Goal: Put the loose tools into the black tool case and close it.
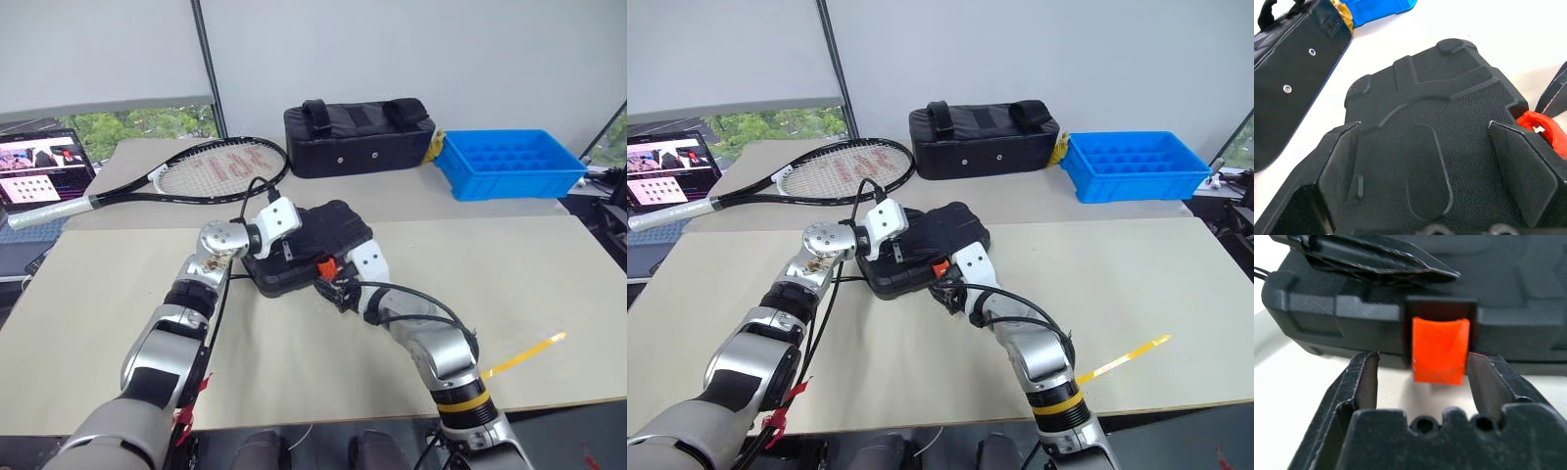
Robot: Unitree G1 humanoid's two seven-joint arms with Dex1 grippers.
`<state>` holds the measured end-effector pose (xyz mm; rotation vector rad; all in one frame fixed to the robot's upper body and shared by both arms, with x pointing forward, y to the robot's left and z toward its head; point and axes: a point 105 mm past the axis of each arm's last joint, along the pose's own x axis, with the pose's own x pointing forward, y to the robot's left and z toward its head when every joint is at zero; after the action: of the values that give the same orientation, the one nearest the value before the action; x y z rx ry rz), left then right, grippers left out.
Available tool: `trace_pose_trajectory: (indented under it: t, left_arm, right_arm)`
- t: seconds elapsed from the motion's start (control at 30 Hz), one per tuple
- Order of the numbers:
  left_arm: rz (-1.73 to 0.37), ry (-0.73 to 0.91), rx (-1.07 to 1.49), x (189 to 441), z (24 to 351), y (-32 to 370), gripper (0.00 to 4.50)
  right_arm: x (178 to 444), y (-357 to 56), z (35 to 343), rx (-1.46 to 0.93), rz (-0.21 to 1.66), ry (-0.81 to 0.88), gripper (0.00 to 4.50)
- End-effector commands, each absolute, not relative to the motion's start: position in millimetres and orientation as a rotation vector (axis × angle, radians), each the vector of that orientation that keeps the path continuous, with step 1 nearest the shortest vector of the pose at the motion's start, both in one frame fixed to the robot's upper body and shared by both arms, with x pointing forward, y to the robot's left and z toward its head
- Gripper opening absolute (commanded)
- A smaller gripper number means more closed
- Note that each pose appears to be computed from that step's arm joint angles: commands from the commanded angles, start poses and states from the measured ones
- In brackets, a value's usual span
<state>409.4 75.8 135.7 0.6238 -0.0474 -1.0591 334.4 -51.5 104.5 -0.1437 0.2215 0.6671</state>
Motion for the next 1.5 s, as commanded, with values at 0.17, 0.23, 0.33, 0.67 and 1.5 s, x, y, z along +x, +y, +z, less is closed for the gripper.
trace_pose_trajectory:
  t: [0.17, 0.23, 0.33, 0.67, 1.5]
  left_arm:
    - [-1.121, 0.196, 0.661, 392.6, 70.4, 86.0, 4.5]
    - [-1.12, 0.195, 0.659, 392.8, 70.6, 85.4, 4.5]
    - [-1.119, 0.193, 0.657, 393.1, 71.0, 84.5, 4.5]
    - [-1.113, 0.192, 0.65, 393.4, 72.3, 86.1, 4.5]
    - [-0.756, 0.015, 0.234, 353.4, 140.3, 200.1, 4.5]
  right_arm:
    - [320.6, -61.3, 122.7, -0.168, 0.675, 0.182, 2.48]
    - [321.1, -60.3, 122.0, -0.169, 0.672, 0.187, 1.86]
    - [323.4, -57.5, 119.5, -0.165, 0.67, 0.193, 0.94]
    - [344.8, -49.9, 116.5, -0.168, 0.639, 0.184, 0.01]
    - [314.5, -189.0, 104.6, -0.245, 0.711, 0.09, 2.2]
